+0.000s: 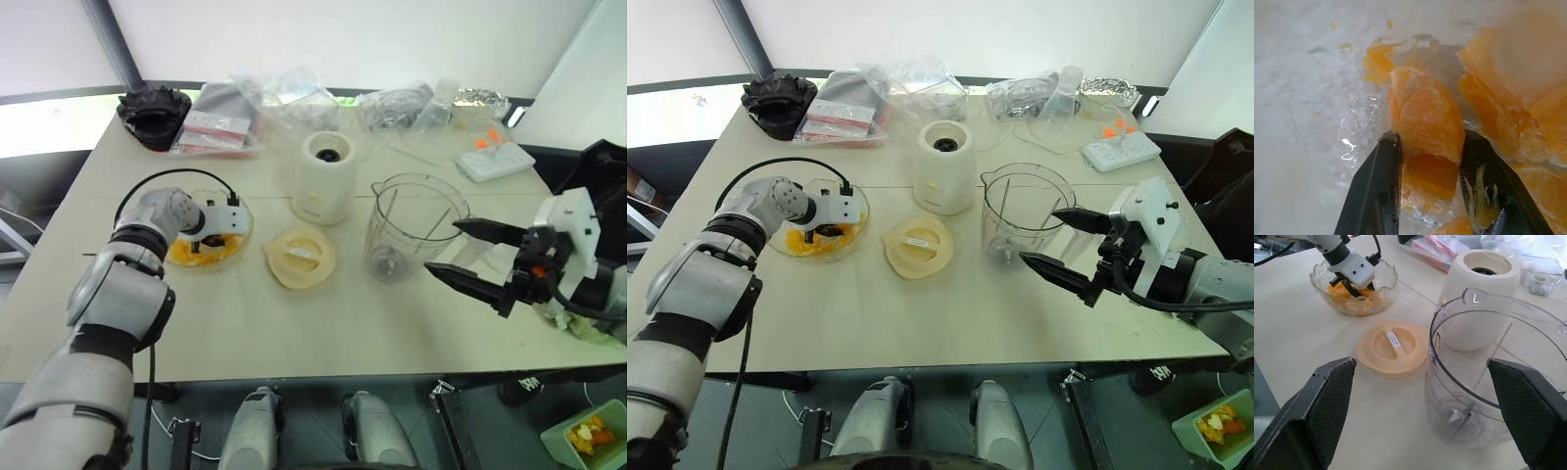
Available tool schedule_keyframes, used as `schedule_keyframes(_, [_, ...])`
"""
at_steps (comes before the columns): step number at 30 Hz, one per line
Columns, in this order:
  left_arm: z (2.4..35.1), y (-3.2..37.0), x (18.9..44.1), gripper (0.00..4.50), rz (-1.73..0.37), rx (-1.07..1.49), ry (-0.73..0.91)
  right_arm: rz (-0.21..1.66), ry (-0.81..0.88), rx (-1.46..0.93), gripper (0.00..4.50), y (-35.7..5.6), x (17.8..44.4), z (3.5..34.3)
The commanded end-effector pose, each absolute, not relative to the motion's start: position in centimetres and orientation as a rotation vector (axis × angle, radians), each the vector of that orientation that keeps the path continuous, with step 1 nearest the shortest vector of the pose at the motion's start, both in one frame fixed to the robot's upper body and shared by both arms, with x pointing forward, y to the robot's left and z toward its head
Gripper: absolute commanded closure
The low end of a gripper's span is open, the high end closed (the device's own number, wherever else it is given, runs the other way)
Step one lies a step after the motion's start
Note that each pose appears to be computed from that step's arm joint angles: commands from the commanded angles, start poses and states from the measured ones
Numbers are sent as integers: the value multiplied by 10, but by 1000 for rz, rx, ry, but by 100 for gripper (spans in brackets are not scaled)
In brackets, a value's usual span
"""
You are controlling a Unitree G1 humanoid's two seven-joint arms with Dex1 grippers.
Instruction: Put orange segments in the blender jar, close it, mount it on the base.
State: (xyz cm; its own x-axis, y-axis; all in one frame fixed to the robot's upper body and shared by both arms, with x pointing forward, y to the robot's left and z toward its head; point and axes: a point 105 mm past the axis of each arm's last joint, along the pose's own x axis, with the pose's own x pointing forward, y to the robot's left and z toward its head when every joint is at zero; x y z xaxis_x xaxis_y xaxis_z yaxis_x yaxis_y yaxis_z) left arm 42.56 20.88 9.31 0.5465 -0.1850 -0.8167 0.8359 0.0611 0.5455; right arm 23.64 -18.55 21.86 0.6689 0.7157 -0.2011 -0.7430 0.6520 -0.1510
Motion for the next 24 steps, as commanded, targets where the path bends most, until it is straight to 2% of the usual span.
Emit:
schedule_keyframes(1, [93,220,424,284,-817,1222,652,840,89,-248,0,-181,235,225])
schedule_keyframes(5, [101,222,427,284,-734,931,581,840,87,-244,0,-180,235,224])
schedule_keyframes(12, [106,247,425,284,-585,633,513,836,85,-232,0,-178,236,221])
schedule_keyframes(17, [117,255,427,284,-528,494,421,835,84,-229,0,-178,236,220])
schedule_keyframes(24, [153,255,432,284,-518,353,211,837,89,-229,0,-178,236,219])
